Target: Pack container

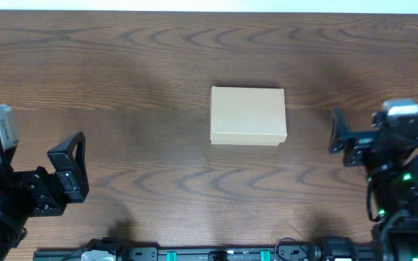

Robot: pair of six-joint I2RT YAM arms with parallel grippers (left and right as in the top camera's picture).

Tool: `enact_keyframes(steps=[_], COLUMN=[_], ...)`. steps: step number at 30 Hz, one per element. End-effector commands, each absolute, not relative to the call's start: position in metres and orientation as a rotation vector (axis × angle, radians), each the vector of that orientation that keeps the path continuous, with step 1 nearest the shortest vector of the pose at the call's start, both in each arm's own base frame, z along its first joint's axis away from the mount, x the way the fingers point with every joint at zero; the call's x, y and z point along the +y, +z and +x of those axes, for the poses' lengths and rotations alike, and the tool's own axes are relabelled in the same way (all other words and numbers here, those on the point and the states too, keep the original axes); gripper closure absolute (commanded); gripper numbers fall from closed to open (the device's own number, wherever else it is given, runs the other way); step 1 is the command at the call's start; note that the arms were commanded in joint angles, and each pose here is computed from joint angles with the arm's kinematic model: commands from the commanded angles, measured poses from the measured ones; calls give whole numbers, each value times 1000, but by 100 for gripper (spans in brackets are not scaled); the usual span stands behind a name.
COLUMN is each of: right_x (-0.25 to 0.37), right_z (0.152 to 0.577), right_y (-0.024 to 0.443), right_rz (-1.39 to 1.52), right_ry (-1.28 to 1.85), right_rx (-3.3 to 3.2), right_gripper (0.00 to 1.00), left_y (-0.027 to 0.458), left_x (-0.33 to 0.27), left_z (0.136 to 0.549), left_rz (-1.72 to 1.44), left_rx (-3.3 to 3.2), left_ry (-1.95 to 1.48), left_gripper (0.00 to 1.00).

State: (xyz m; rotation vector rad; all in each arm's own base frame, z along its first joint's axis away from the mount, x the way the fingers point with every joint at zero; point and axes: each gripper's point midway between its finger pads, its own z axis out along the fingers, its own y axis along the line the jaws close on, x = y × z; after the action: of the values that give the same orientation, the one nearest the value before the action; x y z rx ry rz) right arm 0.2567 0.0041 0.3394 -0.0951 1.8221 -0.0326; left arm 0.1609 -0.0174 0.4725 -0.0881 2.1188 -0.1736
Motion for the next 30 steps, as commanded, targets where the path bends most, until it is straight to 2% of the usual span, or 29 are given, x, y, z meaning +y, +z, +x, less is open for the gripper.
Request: enact_keyframes(steps=[1, 10, 30], right_x=[12, 15, 20], right_z=[252, 241, 240], right_y=[311, 265, 235], right_rz=[-141, -138, -162], right_ry=[7, 32, 43], right_rx=[1839, 1836, 1670], right_gripper=[1, 1, 1], left_y=[455, 455, 455], left_x=[-15, -15, -15], left_z=[152, 152, 152], left_rz=[-103, -103, -103], left_rx=[2202, 2202, 2202], left_ry=[-156, -156, -156], left_gripper=[5, 5, 5])
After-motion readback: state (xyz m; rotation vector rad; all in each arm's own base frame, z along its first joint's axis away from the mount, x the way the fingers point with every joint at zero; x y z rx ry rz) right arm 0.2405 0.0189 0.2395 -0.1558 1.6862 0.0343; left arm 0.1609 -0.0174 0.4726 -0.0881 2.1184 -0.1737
